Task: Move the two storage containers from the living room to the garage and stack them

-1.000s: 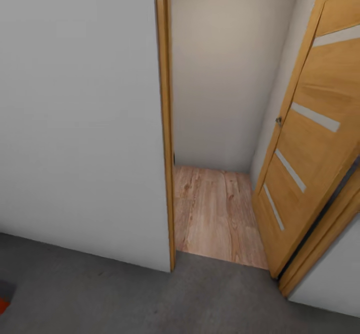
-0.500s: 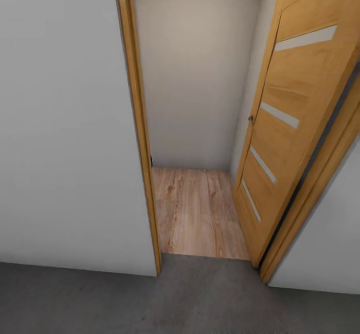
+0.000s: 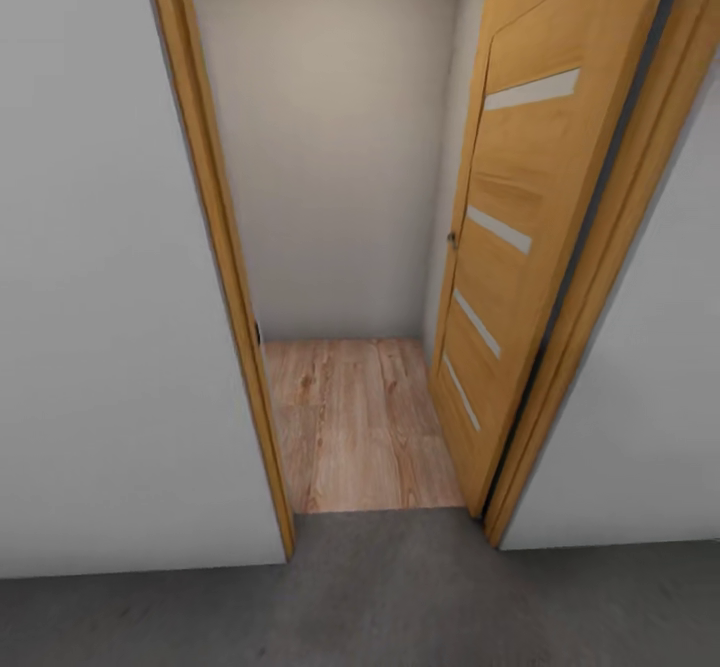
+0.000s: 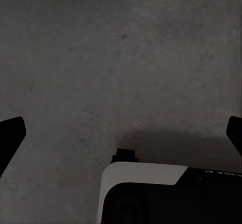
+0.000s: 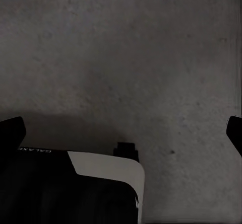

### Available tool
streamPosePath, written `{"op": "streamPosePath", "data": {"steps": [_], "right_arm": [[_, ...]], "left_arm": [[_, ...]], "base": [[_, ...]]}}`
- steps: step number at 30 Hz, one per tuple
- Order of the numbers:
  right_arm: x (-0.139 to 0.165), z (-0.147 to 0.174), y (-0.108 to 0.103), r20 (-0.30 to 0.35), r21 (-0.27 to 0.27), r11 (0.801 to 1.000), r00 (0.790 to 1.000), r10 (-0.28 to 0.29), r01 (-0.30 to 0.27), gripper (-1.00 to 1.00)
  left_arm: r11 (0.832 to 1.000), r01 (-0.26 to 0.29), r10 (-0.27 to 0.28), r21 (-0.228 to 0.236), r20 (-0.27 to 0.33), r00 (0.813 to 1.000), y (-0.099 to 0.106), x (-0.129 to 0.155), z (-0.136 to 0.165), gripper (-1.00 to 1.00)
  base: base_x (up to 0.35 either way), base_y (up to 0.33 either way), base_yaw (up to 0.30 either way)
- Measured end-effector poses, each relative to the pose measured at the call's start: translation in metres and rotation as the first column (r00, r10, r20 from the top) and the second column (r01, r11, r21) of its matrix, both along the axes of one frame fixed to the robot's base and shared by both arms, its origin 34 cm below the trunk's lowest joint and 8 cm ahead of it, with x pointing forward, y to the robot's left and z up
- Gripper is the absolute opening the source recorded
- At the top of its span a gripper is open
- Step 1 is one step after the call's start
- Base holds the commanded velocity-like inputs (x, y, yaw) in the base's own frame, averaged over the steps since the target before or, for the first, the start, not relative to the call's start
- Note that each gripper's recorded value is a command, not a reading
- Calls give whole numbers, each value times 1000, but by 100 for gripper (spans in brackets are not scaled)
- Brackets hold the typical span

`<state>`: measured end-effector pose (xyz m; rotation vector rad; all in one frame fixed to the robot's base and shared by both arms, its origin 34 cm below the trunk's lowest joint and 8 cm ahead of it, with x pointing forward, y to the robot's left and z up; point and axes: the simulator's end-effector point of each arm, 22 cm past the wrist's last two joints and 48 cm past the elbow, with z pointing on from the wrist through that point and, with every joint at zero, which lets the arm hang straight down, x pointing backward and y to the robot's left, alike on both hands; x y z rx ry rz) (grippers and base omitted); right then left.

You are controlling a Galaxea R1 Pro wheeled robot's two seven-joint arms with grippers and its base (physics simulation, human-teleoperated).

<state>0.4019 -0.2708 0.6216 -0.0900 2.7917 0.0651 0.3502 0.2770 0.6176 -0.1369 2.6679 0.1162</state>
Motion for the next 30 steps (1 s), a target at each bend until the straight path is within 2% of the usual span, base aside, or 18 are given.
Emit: {"op": "streamPosePath", "data": {"steps": [14, 20, 30], "right_arm": [[2, 2, 0, 5, 0, 1000, 1000, 0, 0, 100], [2, 2, 0, 7, 0, 1000, 1000, 1, -1, 100], [2, 2, 0, 7, 0, 1000, 1000, 1, -1, 100]], "left_arm": [[1000, 0, 0, 0, 6, 1000, 1, 2, 1, 100], [1000, 0, 0, 1, 6, 1000, 1, 2, 2, 100], [1000, -2, 2, 4, -11, 1000, 4, -1, 0, 100]], "base": [[0, 0, -266], [82, -15, -56], [300, -78, -3]]}}
